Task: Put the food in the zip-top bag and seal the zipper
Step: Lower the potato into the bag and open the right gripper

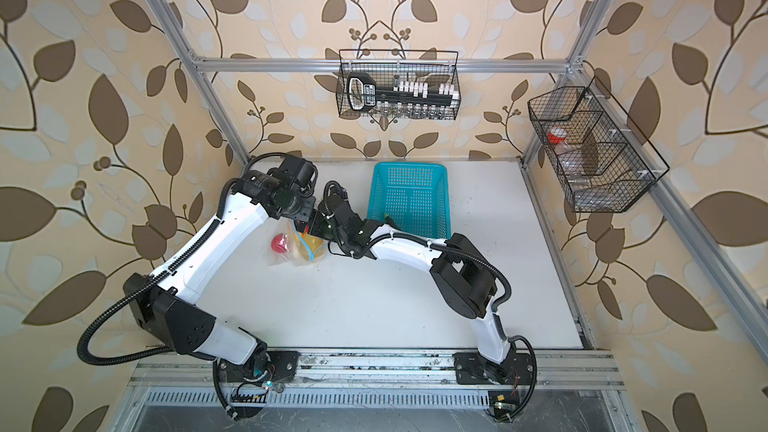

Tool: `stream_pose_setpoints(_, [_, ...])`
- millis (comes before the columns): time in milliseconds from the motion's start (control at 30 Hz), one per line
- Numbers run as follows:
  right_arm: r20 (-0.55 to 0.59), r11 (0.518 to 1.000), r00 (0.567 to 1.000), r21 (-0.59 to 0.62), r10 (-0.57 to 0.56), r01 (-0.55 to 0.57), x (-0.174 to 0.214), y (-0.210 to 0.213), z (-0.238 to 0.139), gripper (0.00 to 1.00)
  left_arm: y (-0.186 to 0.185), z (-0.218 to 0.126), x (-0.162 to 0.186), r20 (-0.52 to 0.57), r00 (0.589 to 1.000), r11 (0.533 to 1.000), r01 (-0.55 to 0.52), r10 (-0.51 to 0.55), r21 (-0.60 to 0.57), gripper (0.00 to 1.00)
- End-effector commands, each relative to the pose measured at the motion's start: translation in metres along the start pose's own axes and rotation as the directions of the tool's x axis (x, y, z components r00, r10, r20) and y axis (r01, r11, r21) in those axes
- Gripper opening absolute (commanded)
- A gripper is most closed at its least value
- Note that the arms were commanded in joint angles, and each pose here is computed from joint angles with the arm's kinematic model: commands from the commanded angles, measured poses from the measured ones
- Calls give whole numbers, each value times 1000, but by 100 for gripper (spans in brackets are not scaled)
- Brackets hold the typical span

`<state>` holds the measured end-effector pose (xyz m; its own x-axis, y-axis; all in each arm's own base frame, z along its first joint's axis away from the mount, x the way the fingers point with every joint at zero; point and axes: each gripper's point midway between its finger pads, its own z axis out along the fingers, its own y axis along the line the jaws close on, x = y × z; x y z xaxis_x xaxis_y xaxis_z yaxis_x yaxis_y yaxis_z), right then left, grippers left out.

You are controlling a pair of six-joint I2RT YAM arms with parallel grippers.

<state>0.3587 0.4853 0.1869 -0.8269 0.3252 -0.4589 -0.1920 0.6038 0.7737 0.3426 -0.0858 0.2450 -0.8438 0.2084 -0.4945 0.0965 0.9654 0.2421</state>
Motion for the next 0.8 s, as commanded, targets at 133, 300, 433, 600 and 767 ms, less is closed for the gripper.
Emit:
stream_pose_setpoints(133, [77, 998, 995, 9, -56, 55, -10, 22, -35, 100, 8, -15, -9, 39, 999, 999, 37, -37, -6, 0])
stream_pose_setpoints(300, [90, 985, 989, 136, -118, 105, -4, 10, -55, 100, 9, -13, -9, 38, 998, 999, 40, -39, -15, 0])
stream_pose_setpoints(433, [67, 974, 991, 200, -119, 104, 0, -3, -58, 100, 7, -14, -8, 34, 999, 999, 39, -39, -1, 0])
stream_pose_setpoints(600, [65, 956, 988, 268, -144, 121, -2, -15, -69, 100, 8, -14, -6, 42, 998, 999, 40, -40, -3, 0])
stream_pose_setpoints(767, [84, 952, 985, 279, -153, 125, -6, -18, -82, 100, 12, -15, -4, 58, 997, 999, 48, -48, -5, 0])
